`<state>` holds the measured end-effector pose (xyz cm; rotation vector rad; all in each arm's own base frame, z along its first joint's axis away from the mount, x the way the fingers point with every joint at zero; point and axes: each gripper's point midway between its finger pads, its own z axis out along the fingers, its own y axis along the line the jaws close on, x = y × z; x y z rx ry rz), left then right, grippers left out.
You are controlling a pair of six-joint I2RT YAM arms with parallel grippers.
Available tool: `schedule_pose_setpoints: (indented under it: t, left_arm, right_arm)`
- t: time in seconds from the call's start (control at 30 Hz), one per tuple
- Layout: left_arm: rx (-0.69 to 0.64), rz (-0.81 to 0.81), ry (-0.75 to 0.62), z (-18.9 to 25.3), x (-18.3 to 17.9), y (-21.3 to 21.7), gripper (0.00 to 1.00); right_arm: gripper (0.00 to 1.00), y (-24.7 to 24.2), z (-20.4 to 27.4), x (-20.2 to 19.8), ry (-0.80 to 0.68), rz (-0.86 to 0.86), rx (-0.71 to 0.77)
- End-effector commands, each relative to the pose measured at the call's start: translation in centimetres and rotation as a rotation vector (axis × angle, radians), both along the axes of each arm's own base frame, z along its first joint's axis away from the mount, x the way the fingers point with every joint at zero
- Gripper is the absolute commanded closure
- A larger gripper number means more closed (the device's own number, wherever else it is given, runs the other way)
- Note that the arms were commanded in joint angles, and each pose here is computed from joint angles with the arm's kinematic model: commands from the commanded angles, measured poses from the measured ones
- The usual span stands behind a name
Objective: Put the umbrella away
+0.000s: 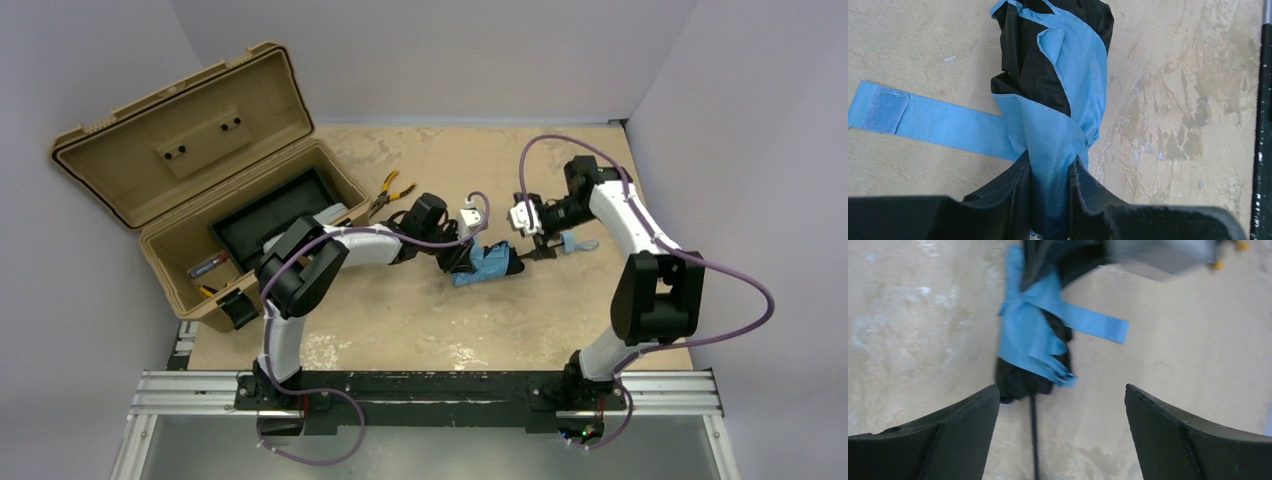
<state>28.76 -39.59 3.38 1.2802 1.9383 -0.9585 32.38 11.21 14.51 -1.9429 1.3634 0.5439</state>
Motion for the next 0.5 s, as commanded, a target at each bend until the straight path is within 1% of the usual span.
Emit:
schedule_pose_setpoints:
  t: [0.0,0.07,0.17,0.2,0.27,0.33,0.47]
  left_arm:
    - [0.298,0.022,0.432,-8.4,-6.2,6.5,1.0]
    - [0.305,0.036,0.503,-8.8,-6.2,6.6,1.0]
    - [0.314,0.055,0.599,-8.9,-6.1,6.7,1.0]
    - [0.317,0.059,0.616,-9.0,-6.0,6.8,1.0]
    - [0.321,0.06,0.636,-9.3,-6.1,6.9,1.0]
    - [0.321,0.078,0.681,-9.2,-6.1,6.8,1.0]
    - [0.32,0.095,0.738,-9.3,-6.0,6.6,1.0]
  right_arm:
    - [0.03,1.6,-2.6,-3.5,-0.15,0.282,0.053]
    - [0.01,2.4,-3.1,-2.9,-0.203,0.278,0.047]
    - [0.01,3.4,-3.6,-1.5,-0.283,0.232,0.001]
    - [0.01,3.9,-3.5,-1.0,-0.319,0.212,-0.013]
    - [0.01,4.6,-3.8,-0.4,-0.345,0.162,-0.031]
    - [0.01,5.3,-4.4,-0.2,-0.354,0.148,-0.049]
    - [0.02,5.6,-6.6,-0.4,-0.323,0.146,-0.107]
